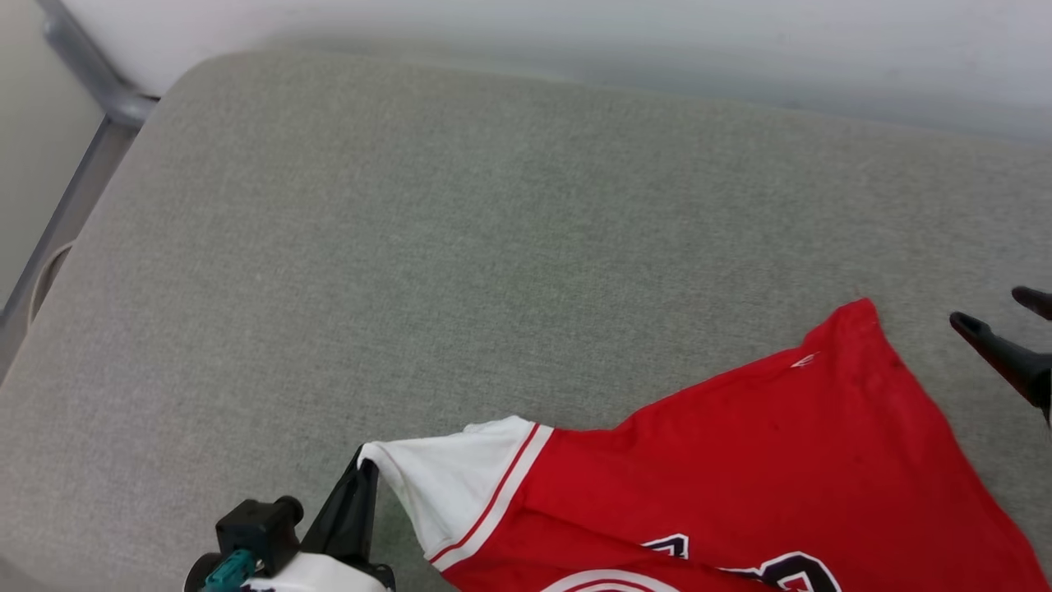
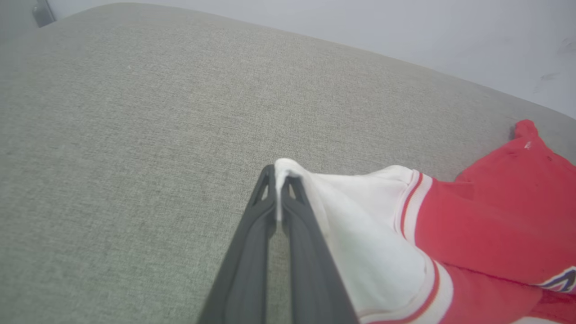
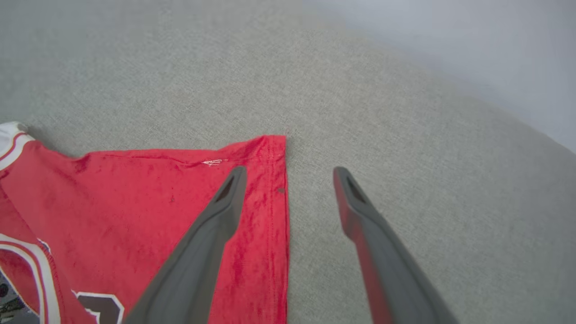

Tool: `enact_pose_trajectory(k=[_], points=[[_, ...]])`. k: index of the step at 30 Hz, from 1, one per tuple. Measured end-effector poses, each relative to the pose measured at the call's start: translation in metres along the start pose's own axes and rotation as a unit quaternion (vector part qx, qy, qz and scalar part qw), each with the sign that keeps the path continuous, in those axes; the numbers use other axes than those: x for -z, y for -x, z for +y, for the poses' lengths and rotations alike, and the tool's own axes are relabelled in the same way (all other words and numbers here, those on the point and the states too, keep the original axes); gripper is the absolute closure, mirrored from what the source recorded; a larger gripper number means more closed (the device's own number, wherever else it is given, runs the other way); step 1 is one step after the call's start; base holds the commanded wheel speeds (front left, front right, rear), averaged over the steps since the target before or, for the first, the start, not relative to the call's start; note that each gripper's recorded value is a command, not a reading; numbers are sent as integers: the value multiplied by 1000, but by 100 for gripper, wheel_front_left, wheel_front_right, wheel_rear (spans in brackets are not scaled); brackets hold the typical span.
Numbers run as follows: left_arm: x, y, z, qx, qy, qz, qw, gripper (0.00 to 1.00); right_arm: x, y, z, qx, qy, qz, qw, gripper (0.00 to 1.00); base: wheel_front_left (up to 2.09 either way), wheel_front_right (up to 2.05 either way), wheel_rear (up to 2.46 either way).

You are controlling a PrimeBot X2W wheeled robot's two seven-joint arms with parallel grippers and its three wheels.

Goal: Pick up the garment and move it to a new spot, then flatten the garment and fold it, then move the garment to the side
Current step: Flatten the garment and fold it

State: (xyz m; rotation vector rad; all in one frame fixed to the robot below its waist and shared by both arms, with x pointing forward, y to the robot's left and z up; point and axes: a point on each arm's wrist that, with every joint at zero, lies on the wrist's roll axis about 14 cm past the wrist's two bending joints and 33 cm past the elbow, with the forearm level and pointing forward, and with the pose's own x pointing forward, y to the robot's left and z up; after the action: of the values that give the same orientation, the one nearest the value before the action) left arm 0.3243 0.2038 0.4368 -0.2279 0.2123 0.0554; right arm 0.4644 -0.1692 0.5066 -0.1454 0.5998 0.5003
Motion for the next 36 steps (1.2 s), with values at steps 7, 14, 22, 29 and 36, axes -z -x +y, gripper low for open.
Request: enact_pose_trajectory(k=[7, 14, 22, 29, 36], points=[[7, -7, 5, -16, 6, 8, 1000, 100, 23, -57, 15, -31, 59, 137, 988, 0, 0, 0, 0], [12, -15, 7, -25, 10, 13, 1000, 100, 49, -102, 17, -37, 73, 215, 973, 0, 0, 0, 0], [18, -20, 14, -40, 6, 21, 999, 100, 87, -126, 23, -60, 84, 280, 954, 0, 0, 0, 0], [22, -23, 14, -41, 7, 25, 999, 100, 89, -129, 24, -69, 84, 269, 957, 100, 0, 0, 0], [11, -23, 12, -31, -2, 7, 999, 100, 61, -125, 36, -81, 61, 185, 978, 100, 0, 0, 0]])
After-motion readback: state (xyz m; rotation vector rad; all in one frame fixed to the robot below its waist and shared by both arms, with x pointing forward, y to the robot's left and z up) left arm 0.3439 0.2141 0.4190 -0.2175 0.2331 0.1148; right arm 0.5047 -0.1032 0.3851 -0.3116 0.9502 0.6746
